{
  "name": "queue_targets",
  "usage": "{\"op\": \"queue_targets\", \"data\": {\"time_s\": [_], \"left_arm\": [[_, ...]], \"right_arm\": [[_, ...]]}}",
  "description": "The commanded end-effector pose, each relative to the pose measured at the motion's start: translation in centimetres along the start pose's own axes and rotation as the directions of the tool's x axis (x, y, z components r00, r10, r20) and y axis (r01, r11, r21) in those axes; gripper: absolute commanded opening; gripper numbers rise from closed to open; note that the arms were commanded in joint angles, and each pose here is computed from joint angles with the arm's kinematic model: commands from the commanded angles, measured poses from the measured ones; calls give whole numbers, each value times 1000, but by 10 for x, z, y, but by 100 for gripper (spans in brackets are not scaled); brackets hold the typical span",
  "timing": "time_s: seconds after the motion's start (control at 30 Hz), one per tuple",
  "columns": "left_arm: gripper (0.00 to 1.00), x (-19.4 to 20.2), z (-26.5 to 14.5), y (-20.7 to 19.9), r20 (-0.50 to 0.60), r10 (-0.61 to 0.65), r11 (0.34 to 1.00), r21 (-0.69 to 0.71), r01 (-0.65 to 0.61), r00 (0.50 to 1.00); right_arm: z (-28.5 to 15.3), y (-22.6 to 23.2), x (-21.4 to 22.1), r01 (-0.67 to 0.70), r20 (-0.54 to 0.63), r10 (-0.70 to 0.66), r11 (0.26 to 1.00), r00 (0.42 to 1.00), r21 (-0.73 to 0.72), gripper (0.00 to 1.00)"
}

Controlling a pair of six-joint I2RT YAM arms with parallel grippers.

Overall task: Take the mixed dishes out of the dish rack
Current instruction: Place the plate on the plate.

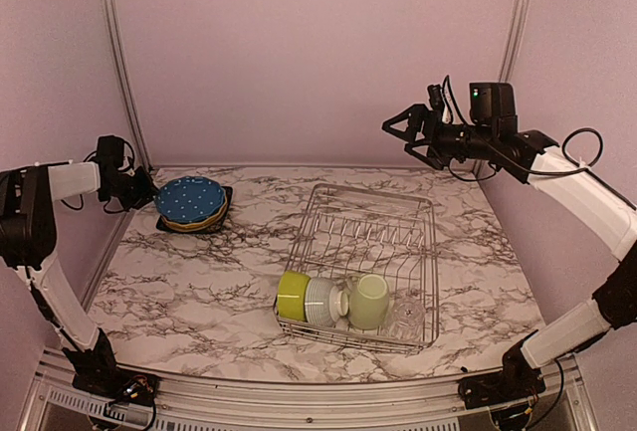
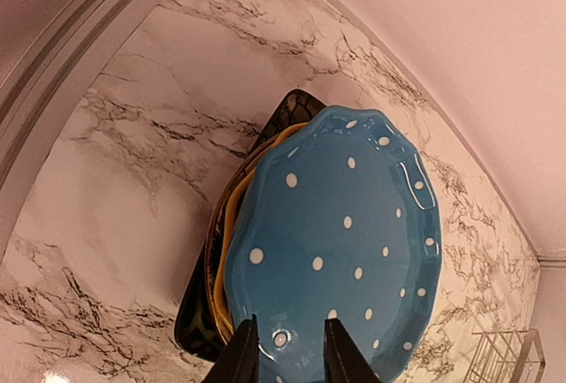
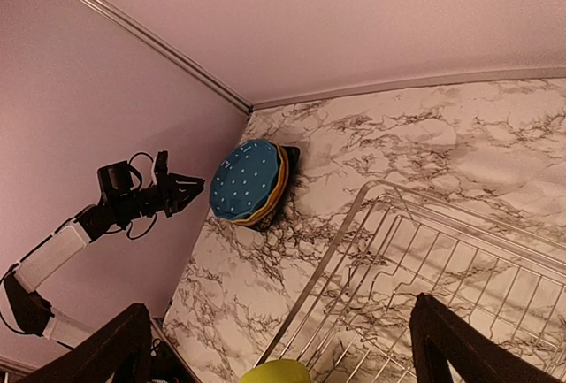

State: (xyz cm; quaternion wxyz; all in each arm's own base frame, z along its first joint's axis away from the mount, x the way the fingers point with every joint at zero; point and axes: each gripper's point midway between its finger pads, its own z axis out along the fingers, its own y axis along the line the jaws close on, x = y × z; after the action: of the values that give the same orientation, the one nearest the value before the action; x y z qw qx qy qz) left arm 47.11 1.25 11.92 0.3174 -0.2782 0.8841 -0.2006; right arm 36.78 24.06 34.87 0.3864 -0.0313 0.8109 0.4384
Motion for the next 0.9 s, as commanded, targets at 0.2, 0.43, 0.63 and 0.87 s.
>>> {"op": "queue_targets", "data": {"time_s": [0.2,0.43,0.63,0.87], "left_arm": [[21,4,-12,7,11,33,999,-39,-33,999],[18,9,1,16,-14,48,997,-64,-48,999],[13,24,15,30,-62,51,994,-93,-56,997],[10,33,23,39,-77,43,993,-107,-51,996]], "right_arm": [[-4,2,0,4,11,-4,1000,1000,-16,98],[-6,1,3,-3,14,3,1000,1000,-12,98],[-8,0,3,-5,18,5,1000,1000,-8,98],[-7,0,4,-19,18,19,1000,1000,-14,99]]}}
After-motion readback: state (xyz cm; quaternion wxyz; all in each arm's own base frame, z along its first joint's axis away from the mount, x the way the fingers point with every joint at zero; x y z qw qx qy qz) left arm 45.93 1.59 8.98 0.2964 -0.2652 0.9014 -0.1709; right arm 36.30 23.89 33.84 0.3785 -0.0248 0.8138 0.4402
